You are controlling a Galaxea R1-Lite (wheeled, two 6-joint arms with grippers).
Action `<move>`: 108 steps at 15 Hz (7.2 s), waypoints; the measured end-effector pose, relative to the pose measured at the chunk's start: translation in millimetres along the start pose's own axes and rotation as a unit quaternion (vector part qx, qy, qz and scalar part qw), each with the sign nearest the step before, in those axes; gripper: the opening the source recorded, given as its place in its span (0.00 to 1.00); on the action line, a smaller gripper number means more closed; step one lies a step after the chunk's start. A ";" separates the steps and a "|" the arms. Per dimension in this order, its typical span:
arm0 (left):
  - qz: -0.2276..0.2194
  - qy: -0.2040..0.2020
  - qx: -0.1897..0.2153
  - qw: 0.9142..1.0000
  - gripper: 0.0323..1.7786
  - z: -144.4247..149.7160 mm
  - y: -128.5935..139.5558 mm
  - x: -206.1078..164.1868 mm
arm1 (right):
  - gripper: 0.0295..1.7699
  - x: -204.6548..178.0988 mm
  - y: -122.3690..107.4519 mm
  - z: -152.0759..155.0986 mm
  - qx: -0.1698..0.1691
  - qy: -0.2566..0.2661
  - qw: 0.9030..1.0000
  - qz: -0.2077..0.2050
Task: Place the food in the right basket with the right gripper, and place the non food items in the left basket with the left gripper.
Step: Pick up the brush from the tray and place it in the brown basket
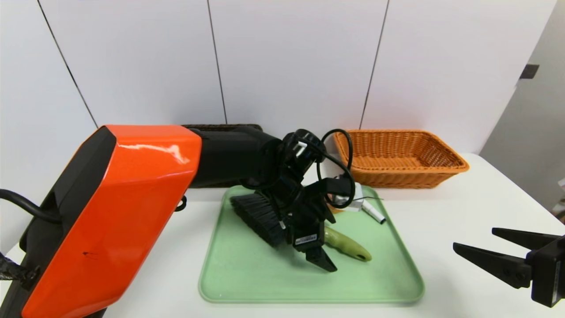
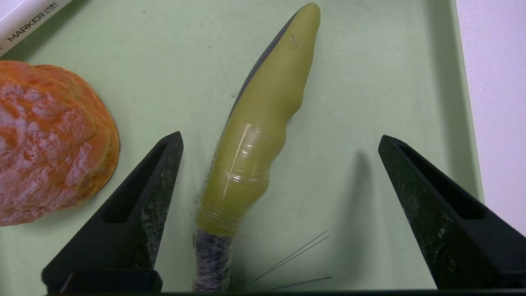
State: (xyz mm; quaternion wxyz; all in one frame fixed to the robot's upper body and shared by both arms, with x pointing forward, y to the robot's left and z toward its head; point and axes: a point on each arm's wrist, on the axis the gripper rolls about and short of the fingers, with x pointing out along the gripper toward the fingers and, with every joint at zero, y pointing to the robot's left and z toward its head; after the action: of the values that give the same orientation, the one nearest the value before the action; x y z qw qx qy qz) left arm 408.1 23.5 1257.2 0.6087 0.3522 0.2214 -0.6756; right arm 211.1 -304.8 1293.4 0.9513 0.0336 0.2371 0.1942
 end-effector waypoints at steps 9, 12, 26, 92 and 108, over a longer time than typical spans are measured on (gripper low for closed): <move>-0.002 0.004 -0.045 0.999 0.95 -8.4 4.9 7.0 | 0.96 0.0 -0.1 -0.5 0.001 0.001 1.000 -0.001; -0.001 0.004 -0.055 0.999 0.95 -9.0 5.9 6.2 | 0.96 0.0 -0.1 -0.4 0.001 0.000 1.000 0.000; 0.003 0.003 -0.052 0.999 0.55 -12.5 9.3 11.6 | 0.96 0.0 0.0 0.7 0.001 -0.005 1.000 0.000; 0.429 -0.244 -0.166 0.854 0.25 -15.7 15.9 -305.6 | 0.96 -11.4 -0.7 -10.6 0.012 -0.016 1.000 -0.007; 0.417 -0.221 -0.220 0.854 0.25 -78.3 66.1 -278.0 | 0.96 -12.5 -1.2 -11.1 0.012 -0.018 1.000 -0.011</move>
State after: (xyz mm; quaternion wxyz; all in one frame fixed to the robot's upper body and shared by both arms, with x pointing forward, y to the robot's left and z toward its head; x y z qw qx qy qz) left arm 491.9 255.2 1421.8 0.9278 0.1101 0.0561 -0.3520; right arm 196.2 -311.1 1288.9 0.9571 0.0463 0.2222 0.1800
